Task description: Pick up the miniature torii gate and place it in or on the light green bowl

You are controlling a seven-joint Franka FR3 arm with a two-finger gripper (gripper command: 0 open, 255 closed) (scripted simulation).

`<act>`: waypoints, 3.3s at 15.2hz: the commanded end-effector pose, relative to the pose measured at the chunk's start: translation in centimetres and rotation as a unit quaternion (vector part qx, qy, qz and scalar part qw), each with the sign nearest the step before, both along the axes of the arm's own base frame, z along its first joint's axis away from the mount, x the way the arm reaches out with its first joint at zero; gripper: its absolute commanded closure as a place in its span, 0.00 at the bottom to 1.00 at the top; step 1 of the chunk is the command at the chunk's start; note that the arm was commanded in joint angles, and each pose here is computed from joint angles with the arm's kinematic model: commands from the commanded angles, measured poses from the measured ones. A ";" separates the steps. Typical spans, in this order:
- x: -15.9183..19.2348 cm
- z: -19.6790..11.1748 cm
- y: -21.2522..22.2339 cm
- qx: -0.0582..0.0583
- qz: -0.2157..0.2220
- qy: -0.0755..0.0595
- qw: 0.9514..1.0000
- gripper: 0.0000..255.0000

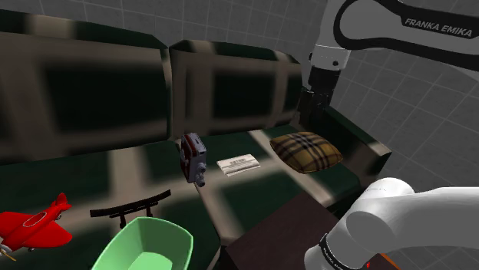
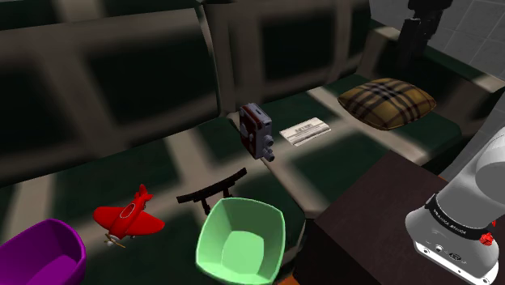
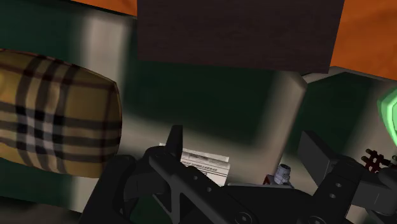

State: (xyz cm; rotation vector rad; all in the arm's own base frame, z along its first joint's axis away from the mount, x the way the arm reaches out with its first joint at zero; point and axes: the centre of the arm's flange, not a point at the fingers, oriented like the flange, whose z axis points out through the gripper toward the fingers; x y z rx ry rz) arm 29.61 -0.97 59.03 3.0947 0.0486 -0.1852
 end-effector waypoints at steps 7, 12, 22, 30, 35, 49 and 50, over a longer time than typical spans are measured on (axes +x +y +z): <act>3.6 -4.9 5.1 0.010 -0.013 0.013 1.000 0.00; 6.6 -9.0 9.3 0.018 -0.024 0.024 0.999 0.00; 12.5 -17.1 17.7 0.035 -0.045 0.046 0.997 0.00; 17.3 -23.5 24.5 0.048 -0.062 0.063 0.995 0.00; 20.3 -27.6 28.7 0.056 -0.072 0.074 0.993 0.00; 27.5 -38.0 39.2 0.077 -0.098 0.101 0.987 0.00; 27.3 -38.5 39.3 0.077 -0.098 0.101 0.987 0.00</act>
